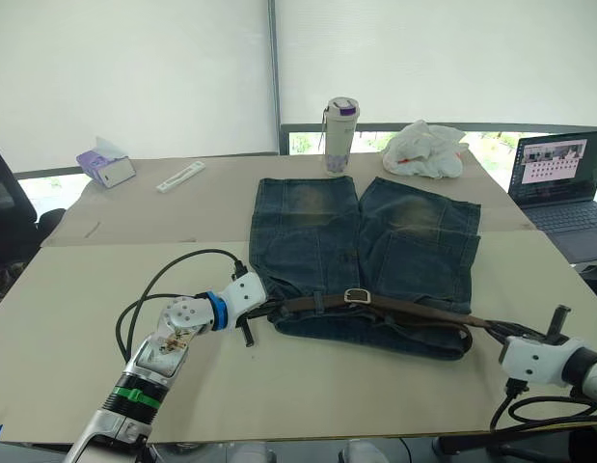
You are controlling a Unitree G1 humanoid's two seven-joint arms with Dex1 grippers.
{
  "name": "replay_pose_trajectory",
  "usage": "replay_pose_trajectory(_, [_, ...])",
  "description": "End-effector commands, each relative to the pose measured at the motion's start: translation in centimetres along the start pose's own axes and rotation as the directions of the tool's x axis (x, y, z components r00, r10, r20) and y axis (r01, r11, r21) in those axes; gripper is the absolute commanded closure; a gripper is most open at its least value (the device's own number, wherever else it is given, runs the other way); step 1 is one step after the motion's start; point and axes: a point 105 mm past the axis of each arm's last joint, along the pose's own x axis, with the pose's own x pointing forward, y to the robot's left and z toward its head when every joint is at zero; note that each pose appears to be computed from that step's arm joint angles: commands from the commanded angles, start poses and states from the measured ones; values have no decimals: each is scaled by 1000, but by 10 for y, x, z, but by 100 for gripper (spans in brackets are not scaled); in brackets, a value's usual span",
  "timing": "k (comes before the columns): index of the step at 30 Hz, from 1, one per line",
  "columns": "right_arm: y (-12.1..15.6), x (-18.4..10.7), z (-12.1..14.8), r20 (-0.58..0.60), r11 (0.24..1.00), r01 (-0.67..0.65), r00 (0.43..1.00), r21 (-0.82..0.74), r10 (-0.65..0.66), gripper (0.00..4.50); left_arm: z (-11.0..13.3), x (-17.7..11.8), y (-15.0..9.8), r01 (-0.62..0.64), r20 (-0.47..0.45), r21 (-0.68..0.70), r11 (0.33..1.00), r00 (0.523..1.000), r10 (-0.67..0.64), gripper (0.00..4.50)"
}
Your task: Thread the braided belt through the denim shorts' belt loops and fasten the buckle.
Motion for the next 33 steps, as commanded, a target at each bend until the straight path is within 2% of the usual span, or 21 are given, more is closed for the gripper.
replay_pose_trajectory(1, [-22,-9,-6,-17,996,74,997,49,-73,449,-34,-4,-12,21,-110,-66,998,994,-28,416])
replay_pose_trajectory(2, [-21,-10,-4,-2,995,65,998,80,-65,449,-33,-4,-11,15,-102,-65,998,995,-21,416])
replay_pose_trajectory(4, [-22,-11,6,49,977,41,997,208,-52,372,-30,-4,-9,1,-81,-71,998,997,-7,382])
replay_pose_trajectory(6, [-25,-13,17,112,944,16,992,329,-56,312,-25,-5,-7,-11,-47,-77,997,999,7,382])
replay_pose_trajectory(7, [-28,-15,23,146,907,5,987,422,-73,271,-20,-6,-4,-22,-10,-90,996,1000,21,321])
replay_pose_trajectory(8, [-29,-17,26,168,875,-11,983,483,-80,237,-17,-7,-3,-29,16,-99,995,999,31,295])
replay_pose_trajectory(9, [-29,-18,28,181,844,-29,980,536,-82,201,-14,-8,-1,-38,40,-106,994,998,42,248])
replay_pose_trajectory(12, [-27,-22,28,198,769,-64,977,635,-82,86,-5,-12,6,-66,115,-143,988,990,83,98])
replay_pose_trajectory(13, [-26,-23,29,209,732,-82,974,677,-83,37,4,-17,7,-56,182,-177,983,979,89,37])
replay_pose_trajectory(14, [-24,-24,29,217,705,-96,973,702,-83,5,10,-21,7,-46,228,-198,979,969,92,8])
replay_pose_trajectory(16, [-19,-26,30,235,650,-140,970,747,-61,1,19,-34,8,-30,298,-214,976,950,94,3])
replay_pose_trajectory(20, [-15,-29,31,252,602,-173,967,780,-48,1,23,-56,8,5,342,-260,966,935,88,3])
replay_pose_trajectory(23, [-13,-31,27,259,576,-170,963,799,-74,1,9,-74,4,14,274,-309,951,959,74,3])
replay_pose_trajectory(26, [-9,-35,8,219,568,-133,972,812,-86,1,-17,-87,-3,-34,106,-245,969,992,62,3])
replay_pose_trajectory(28, [-2,-36,-1,202,595,-131,978,793,-53,1,-23,-92,-9,-22,76,-240,970,996,41,3])
replay_pose_trajectory(33, [3,-38,-11,191,598,-132,981,790,-36,1,-29,-95,-9,-43,35,-203,978,998,51,3])
